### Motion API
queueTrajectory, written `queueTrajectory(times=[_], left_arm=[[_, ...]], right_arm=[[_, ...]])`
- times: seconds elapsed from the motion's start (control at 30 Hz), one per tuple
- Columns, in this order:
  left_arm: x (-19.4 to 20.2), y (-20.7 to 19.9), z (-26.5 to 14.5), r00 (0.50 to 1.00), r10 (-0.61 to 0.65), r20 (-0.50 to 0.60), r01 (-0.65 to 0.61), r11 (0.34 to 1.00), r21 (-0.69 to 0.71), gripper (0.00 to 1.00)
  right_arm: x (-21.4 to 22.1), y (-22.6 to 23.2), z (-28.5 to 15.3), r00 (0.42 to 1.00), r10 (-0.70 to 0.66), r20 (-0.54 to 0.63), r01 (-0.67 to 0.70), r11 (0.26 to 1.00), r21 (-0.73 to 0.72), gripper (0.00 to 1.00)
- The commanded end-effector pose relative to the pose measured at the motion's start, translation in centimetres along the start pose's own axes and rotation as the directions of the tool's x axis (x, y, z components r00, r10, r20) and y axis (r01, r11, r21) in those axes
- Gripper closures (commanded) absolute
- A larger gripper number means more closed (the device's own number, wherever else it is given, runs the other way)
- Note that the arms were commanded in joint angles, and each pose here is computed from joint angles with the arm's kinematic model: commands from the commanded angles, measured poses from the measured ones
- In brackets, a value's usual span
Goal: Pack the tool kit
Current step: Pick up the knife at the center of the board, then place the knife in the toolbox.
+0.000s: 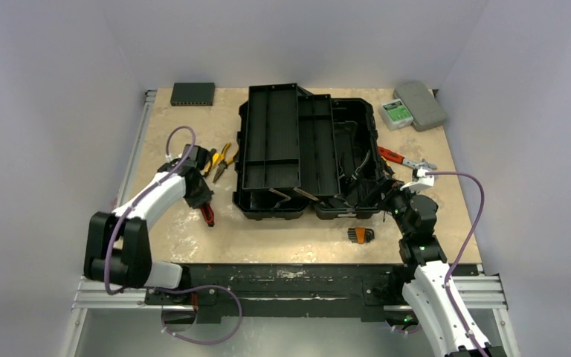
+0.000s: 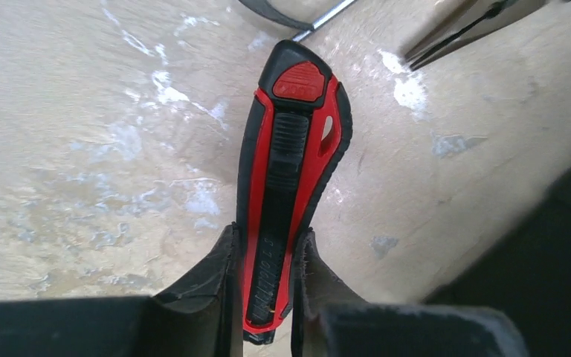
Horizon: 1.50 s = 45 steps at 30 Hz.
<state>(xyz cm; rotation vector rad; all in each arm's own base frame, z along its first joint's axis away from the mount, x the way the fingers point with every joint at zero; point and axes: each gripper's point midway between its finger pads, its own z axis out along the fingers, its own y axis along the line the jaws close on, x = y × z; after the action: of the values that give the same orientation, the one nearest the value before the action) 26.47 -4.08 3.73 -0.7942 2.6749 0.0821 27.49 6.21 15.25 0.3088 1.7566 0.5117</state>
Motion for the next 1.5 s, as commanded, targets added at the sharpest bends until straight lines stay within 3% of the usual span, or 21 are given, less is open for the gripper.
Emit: queueTrajectory(times=[0.0,0.2,0.47,0.73,0.93,1.13,1.47], left_arm=[[-2.2,0.4,-3.0,0.985,-0.109,0.136,0.103,0.993,0.055,1.00],[-3.1,0.9,-6.8,0.961,-0.171,0.217,0.144,0.980,0.135,1.00],[-2.9,-0.8,-11.8,0.961,-0.165,0.224,0.089,0.945,0.314,1.00],[-1.7,-6.9,-20.5,0.954,-0.048,0.294,-0.166,0.734,0.658,1.00],[-1.6,-10.1,-26.2,0.941,0.007,0.338,-0.267,0.629,0.730,1.00],[-2.6,-14.7,-29.1,0.944,0.015,0.329,-0.288,0.522,0.803,1.00],[-5.4,-21.3,-28.9,0.935,0.096,0.342,-0.341,0.509,0.790,1.00]], right_arm=[[-0.7,0.4,0.0,1.000,0.003,0.020,-0.003,1.000,-0.016,0.01],[-0.7,0.4,0.0,1.000,0.005,0.021,-0.005,1.000,-0.012,0.01],[-0.6,0.3,0.0,1.000,0.005,0.017,-0.004,1.000,-0.010,0.01],[-0.7,0.4,0.1,1.000,0.007,0.017,-0.006,1.000,-0.008,0.01],[-0.7,0.3,0.1,1.000,0.007,0.014,-0.007,1.000,-0.005,0.01],[-0.6,0.3,0.1,1.000,0.007,0.013,-0.007,1.000,-0.004,0.01],[-0.5,0.3,0.1,1.000,0.009,0.010,-0.009,1.000,-0.005,0.01]])
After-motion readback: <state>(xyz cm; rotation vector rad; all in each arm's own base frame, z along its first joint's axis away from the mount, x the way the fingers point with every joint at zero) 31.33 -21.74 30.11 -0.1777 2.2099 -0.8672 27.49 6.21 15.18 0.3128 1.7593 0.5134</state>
